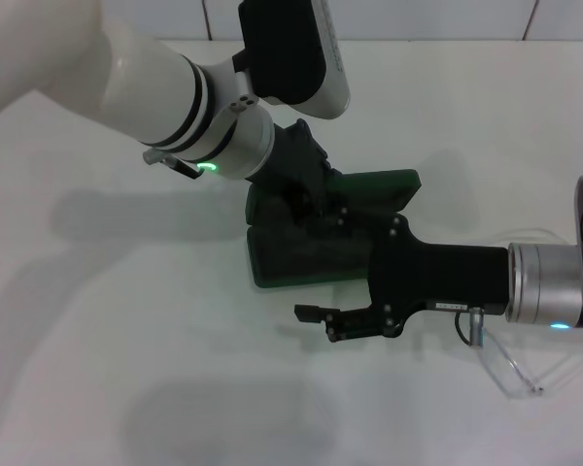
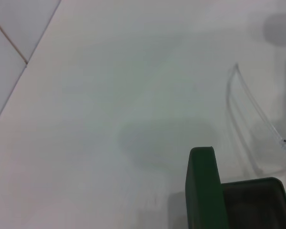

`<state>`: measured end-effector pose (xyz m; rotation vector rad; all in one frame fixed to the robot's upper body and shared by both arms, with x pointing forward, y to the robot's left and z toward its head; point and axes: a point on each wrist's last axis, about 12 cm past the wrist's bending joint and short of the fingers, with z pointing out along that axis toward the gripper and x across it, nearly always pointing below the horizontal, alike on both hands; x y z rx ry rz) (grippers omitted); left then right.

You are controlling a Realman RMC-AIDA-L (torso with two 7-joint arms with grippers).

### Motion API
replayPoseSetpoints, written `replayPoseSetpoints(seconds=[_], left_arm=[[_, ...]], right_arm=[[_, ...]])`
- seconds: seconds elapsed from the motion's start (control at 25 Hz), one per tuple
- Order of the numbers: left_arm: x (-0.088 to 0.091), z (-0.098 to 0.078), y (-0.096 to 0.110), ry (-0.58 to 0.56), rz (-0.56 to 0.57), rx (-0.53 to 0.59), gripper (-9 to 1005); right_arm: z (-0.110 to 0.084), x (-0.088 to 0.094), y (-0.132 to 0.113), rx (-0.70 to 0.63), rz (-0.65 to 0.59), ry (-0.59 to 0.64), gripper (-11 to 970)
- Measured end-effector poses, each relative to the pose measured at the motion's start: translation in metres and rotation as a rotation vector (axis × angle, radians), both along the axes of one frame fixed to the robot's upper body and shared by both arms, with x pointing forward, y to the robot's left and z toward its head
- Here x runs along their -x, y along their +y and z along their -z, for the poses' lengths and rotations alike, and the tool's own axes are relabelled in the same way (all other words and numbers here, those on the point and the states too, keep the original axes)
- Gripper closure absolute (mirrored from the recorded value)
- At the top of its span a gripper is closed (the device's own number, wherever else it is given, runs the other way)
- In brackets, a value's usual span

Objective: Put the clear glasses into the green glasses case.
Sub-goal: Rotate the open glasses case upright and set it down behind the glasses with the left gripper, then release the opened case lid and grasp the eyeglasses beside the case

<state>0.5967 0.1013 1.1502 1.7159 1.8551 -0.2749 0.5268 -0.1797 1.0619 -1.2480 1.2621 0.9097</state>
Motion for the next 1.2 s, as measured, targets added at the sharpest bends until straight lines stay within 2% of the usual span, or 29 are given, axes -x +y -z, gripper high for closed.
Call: replayPoseSetpoints(seconds=[0.28,0.44,0.64,0.76,0.88,0.96,1.0,1.04,1.2], left_arm=[[0.001,-0.001,-0.001,-0.003,-0.001,0.0,749],[0.0,-0.01,-0.001,-0.02,-0.015,0.018,737],[0.005,-0.019,0.006,-0.047,-0.038,0.068,641],[0.016,-0.023,0.007,-0.056,-0.035,0.112,581],[0.029,-0.027,0.014,-0.069,-0.037,0.183,520],[0.04,-0.027,0.026,-0.082,-0.047,0.248,479],[0.05,-0.029,0.026,-0.057,-0.03,0.343,459],[0.056,-0.029,0.035,-0.063,-0.05,0.424,439],[0.077,-0.019,0.07,-0.117,-0.13,0.608,362]], right_arm=[[0.0,0.0,0.0,0.001,0.0,0.002,91],[0.001,0.001,-0.001,0.002,0.004,0.003,91],[0.001,-0.001,-0.001,0.006,0.015,0.002,90],[0.001,-0.003,-0.001,0.014,0.028,0.008,90],[-0.004,-0.007,-0.001,0.013,0.018,0.044,91],[-0.01,-0.01,-0.001,0.028,-0.011,0.071,92],[-0.015,-0.017,-0.005,0.057,-0.003,0.084,93],[-0.019,-0.018,-0.003,0.088,-0.025,0.104,93],[-0.051,-0.028,-0.002,0.22,-0.05,0.177,99]])
